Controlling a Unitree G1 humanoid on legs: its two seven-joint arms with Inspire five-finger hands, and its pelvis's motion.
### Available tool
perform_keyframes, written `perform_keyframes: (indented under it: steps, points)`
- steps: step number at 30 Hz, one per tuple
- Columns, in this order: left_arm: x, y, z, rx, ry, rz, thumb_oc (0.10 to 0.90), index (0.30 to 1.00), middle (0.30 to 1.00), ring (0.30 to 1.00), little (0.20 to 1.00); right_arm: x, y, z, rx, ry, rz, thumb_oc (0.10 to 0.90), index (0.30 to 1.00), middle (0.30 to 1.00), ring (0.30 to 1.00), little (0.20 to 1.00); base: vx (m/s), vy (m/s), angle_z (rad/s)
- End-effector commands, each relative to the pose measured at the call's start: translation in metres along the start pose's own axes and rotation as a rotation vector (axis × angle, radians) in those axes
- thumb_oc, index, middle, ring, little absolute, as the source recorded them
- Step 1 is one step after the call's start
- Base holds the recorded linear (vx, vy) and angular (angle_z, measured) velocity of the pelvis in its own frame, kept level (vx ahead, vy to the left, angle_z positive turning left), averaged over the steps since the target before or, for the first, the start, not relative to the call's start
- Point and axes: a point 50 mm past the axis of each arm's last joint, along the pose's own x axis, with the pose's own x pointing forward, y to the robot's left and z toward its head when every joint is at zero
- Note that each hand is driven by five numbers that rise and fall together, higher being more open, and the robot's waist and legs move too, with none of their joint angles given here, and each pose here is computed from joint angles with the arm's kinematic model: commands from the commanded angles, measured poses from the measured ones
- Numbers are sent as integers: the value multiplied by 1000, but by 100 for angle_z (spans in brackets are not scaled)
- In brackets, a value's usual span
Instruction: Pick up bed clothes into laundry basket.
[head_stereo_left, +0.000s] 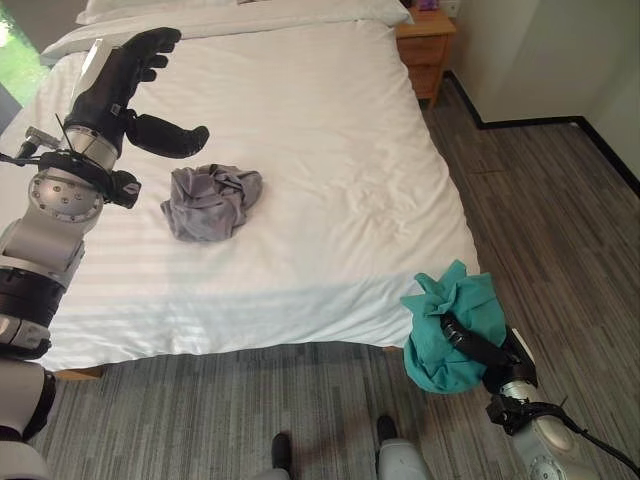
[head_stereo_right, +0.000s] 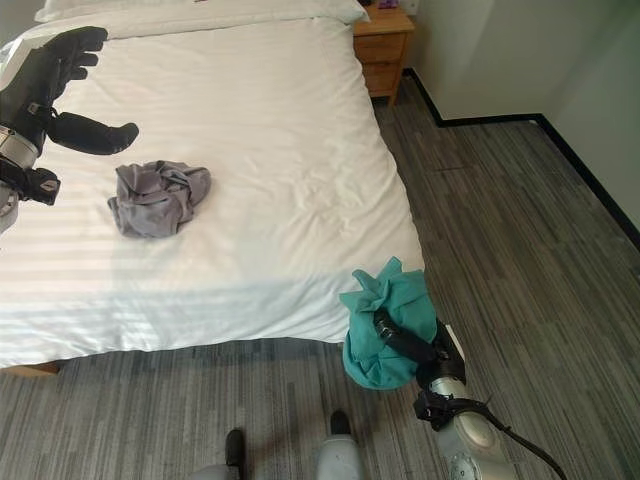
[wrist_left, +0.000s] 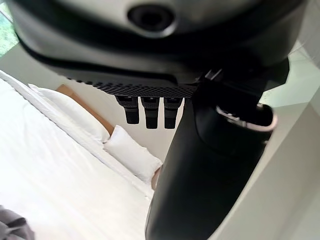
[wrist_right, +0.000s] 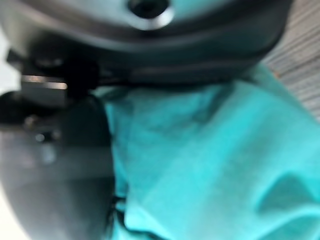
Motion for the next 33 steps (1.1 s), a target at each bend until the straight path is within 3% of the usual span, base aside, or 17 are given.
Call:
perform_keyframes:
  steps: [1, 8, 21, 26, 31, 33]
  points:
    - [13, 75, 37, 111, -63, 261, 800, 900, 900, 900, 900, 7, 21, 44, 5, -225, 134, 400, 300, 300, 300, 300, -33, 42, -5]
    - [21, 92, 26, 179, 77, 339, 800, 900, 900, 900, 900, 10, 30, 47, -8, -230, 197, 400, 300, 300, 300, 300, -33, 32, -12]
    - [6, 132, 10, 336, 241, 457, 800, 900, 900, 900, 900, 22, 50, 69, -63, -317, 285, 400, 300, 300, 300, 300, -80, -3, -11]
    - [-1, 132, -7, 290, 307, 475, 800, 900, 900, 900, 900, 19, 57, 67, -56, -331, 290, 400, 300, 300, 300, 300, -58, -7, -2]
    - [-14, 108, -49, 216, 448, 401, 800, 900, 900, 900, 900, 13, 55, 57, -46, -306, 260, 400, 300, 300, 300, 300, -15, 10, -2]
    - [-17, 103, -57, 197, 473, 373, 400, 300, 300, 300, 300, 12, 53, 55, -41, -301, 254, 400, 300, 300, 300, 300, 0, 0, 0]
